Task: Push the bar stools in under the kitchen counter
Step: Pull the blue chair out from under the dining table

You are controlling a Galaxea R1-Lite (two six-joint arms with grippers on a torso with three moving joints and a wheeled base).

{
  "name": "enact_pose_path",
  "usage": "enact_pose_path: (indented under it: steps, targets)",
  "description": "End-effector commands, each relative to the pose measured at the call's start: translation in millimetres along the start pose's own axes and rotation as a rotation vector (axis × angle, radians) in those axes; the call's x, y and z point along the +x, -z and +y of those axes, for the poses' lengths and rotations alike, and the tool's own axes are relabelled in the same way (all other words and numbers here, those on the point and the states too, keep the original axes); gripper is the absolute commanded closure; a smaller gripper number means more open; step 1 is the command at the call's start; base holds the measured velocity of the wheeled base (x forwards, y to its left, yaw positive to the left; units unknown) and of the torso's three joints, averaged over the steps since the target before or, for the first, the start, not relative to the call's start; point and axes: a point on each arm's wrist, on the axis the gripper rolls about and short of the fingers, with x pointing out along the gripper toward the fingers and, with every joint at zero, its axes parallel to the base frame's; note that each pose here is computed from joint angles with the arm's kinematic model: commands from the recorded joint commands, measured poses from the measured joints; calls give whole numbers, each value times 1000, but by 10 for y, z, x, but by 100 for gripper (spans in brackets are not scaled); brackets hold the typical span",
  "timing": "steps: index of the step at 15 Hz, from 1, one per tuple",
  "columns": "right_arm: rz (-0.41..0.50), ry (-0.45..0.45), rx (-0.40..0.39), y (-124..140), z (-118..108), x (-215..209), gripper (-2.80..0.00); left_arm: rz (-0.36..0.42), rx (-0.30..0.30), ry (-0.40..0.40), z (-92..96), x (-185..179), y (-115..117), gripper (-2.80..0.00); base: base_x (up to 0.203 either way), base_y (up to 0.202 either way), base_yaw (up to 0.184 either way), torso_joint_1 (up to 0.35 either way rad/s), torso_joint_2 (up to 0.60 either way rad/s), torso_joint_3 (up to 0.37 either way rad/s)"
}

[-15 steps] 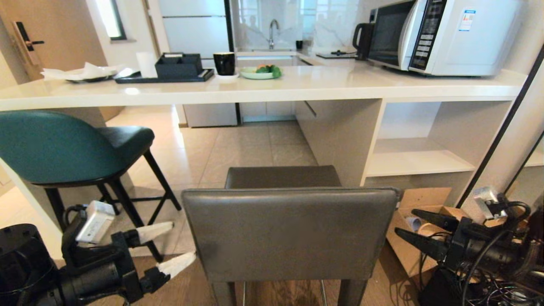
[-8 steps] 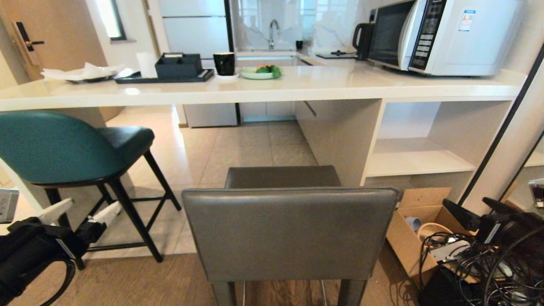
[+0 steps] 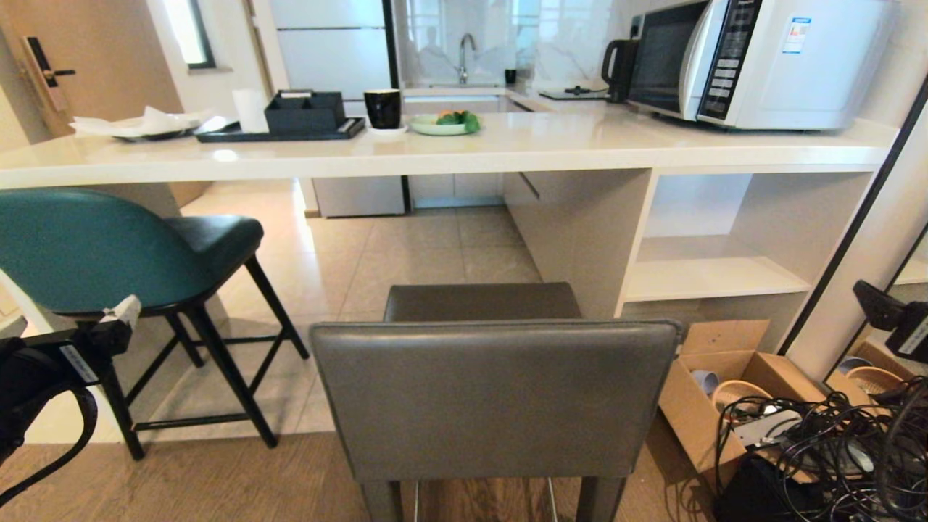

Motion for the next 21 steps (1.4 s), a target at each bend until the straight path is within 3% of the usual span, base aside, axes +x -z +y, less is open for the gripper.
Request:
enact_pose_path:
  steps: [1, 5, 7, 11, 13, 15, 19, 21]
  targets:
    - [-31, -34, 31, -295, -14, -470, -280, -64, -44, 83, -81, -380, -297, -280, 0, 0, 0, 0, 0, 0]
    - [-140, -236, 44, -421, -39, -1061, -280, -166, -91, 158, -32, -909, -502, -280, 0, 0, 0, 0, 0, 0]
    - [-144, -283, 24, -382, -78, -1379, -280, -238, -96, 167, 40, -1164, -519, -280, 0, 0, 0, 0, 0, 0]
    - [-183, -365, 3, -293, -152, -1954, -280, -327, -17, 160, 171, -1610, -459, -280, 0, 0, 0, 0, 0, 0]
    - [-221, -424, -8, -257, -167, -2123, -280, -379, 21, 211, 205, -1840, -385, -280, 0, 0, 0, 0, 0, 0]
    - [-218, -440, -10, -317, -166, -2162, -280, -351, 61, 354, 185, -1920, -218, -280, 0, 0, 0, 0, 0, 0]
    - [-178, -538, -11, -429, -187, -2268, -280, -201, 63, 449, 172, -1875, 80, -280, 0, 0, 0, 0, 0, 0]
    - [-187, -580, -11, -458, -209, -2285, -280, -152, 53, 521, 185, -1919, 25, -280, 0, 0, 0, 0, 0, 0]
